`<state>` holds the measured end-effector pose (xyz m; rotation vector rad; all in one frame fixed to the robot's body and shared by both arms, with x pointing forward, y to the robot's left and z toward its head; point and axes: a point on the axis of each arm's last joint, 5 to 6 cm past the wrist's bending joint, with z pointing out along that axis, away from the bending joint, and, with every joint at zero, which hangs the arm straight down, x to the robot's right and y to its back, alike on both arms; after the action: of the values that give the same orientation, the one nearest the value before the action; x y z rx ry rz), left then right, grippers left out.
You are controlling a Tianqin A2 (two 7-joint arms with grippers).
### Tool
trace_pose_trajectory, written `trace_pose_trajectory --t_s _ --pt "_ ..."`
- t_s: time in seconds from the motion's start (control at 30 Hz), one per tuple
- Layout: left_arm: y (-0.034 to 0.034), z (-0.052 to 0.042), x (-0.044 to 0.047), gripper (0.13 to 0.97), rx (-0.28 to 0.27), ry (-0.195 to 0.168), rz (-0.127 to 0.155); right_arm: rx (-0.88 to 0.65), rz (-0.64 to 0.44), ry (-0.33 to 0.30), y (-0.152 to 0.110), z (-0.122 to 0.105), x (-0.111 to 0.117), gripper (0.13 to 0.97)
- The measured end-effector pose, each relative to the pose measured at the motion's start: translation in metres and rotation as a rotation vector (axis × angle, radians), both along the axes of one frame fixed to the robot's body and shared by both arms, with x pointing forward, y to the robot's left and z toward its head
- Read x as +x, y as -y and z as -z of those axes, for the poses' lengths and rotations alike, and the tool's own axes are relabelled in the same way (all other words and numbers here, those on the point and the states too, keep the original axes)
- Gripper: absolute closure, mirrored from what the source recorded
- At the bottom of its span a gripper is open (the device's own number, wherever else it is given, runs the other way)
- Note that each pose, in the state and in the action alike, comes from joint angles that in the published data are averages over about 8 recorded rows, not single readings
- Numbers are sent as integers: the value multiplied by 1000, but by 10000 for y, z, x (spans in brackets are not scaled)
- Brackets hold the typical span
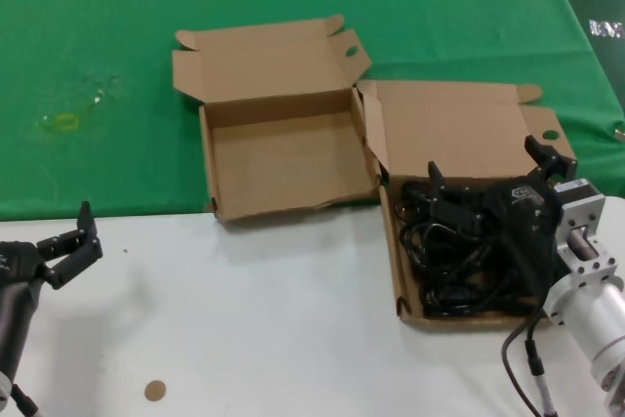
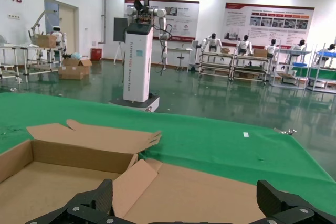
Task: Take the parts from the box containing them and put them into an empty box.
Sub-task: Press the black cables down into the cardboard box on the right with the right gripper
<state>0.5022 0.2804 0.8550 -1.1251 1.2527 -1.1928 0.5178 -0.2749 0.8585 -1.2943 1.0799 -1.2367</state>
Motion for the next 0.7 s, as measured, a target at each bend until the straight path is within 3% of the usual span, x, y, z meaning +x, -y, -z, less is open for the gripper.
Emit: trace_pose_trajectory --t_s 0.7 --pt "0 0 0 135 0 0 0 0 0 0 0 0 0 130"
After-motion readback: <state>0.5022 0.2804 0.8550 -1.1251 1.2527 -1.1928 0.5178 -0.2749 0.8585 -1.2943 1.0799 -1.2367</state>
